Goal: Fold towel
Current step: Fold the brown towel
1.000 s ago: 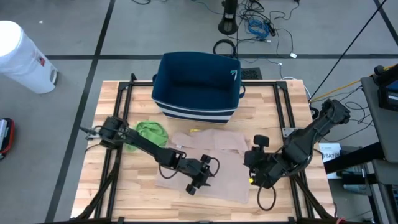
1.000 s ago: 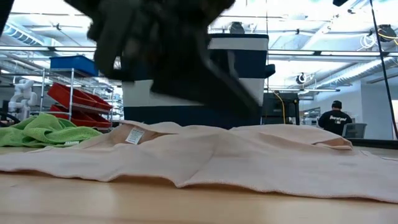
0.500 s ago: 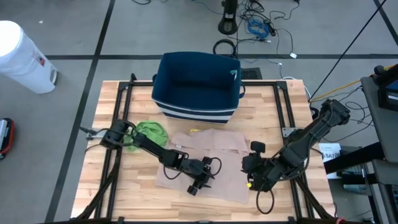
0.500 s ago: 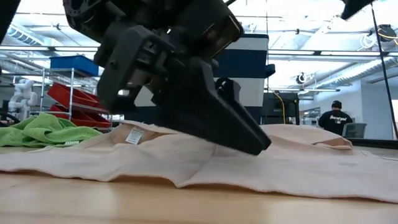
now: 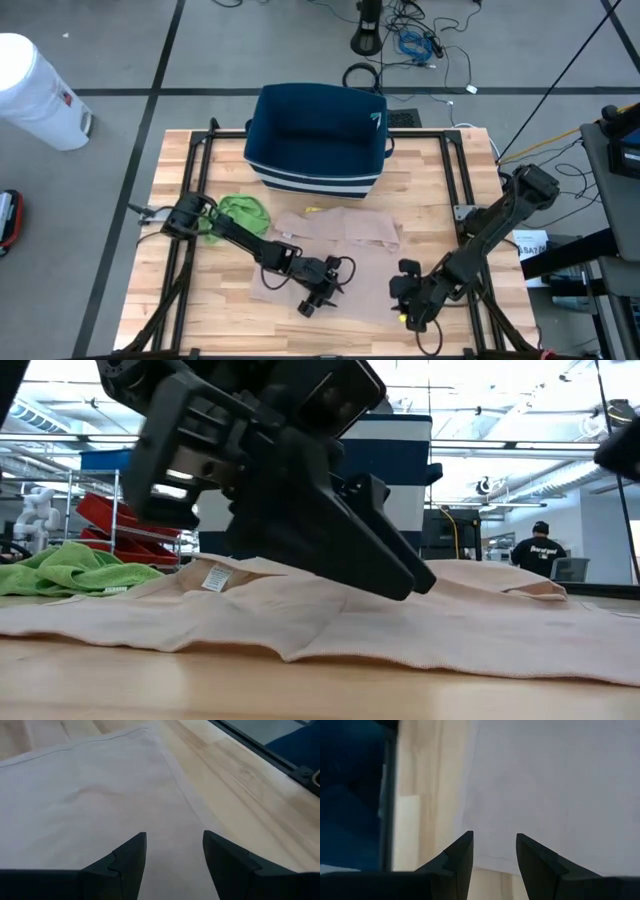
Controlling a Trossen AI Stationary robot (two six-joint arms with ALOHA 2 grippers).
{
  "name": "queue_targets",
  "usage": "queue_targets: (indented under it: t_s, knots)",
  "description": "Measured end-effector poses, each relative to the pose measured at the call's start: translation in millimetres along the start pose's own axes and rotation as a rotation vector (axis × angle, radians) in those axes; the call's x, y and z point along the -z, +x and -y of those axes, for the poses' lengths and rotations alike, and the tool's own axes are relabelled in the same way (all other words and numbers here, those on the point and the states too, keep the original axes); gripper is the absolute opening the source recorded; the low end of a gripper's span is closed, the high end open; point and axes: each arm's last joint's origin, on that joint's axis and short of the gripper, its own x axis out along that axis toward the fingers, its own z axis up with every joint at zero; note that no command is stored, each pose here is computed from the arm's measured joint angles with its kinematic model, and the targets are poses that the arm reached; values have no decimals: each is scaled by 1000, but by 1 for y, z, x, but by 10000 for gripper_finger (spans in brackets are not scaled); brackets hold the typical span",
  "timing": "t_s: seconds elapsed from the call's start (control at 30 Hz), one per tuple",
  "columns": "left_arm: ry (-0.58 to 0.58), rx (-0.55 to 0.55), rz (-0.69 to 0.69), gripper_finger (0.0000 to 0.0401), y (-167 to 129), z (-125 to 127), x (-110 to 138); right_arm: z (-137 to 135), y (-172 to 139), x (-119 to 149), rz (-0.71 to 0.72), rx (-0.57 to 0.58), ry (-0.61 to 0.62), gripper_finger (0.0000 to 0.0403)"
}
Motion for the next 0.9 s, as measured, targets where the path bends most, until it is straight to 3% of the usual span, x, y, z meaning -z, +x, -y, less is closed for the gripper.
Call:
queue_targets:
  t_s: [0.1, 0.27, 0.47, 0.6, 0.77, 0.9]
  knots:
    - [7, 34, 17, 201, 1, 4, -2, -1, 16, 4, -37, 16, -6, 135]
    - [16, 64, 30, 201, 2, 11, -4, -4, 41, 2, -79, -52, -21, 135]
    - [23, 74, 31, 202, 2, 16, -5, -11, 64, -14, 21, -192, -35, 134]
    - [24, 75, 32, 202, 2, 16, -5, -5, 76, -28, 91, -220, -23, 134]
    - [20, 79, 31, 202, 2, 18, -5, 5, 81, -37, 89, -218, -35, 134]
    - [20, 81, 16, 202, 3, 21, -4, 3, 64, -40, 77, -245, -43, 134]
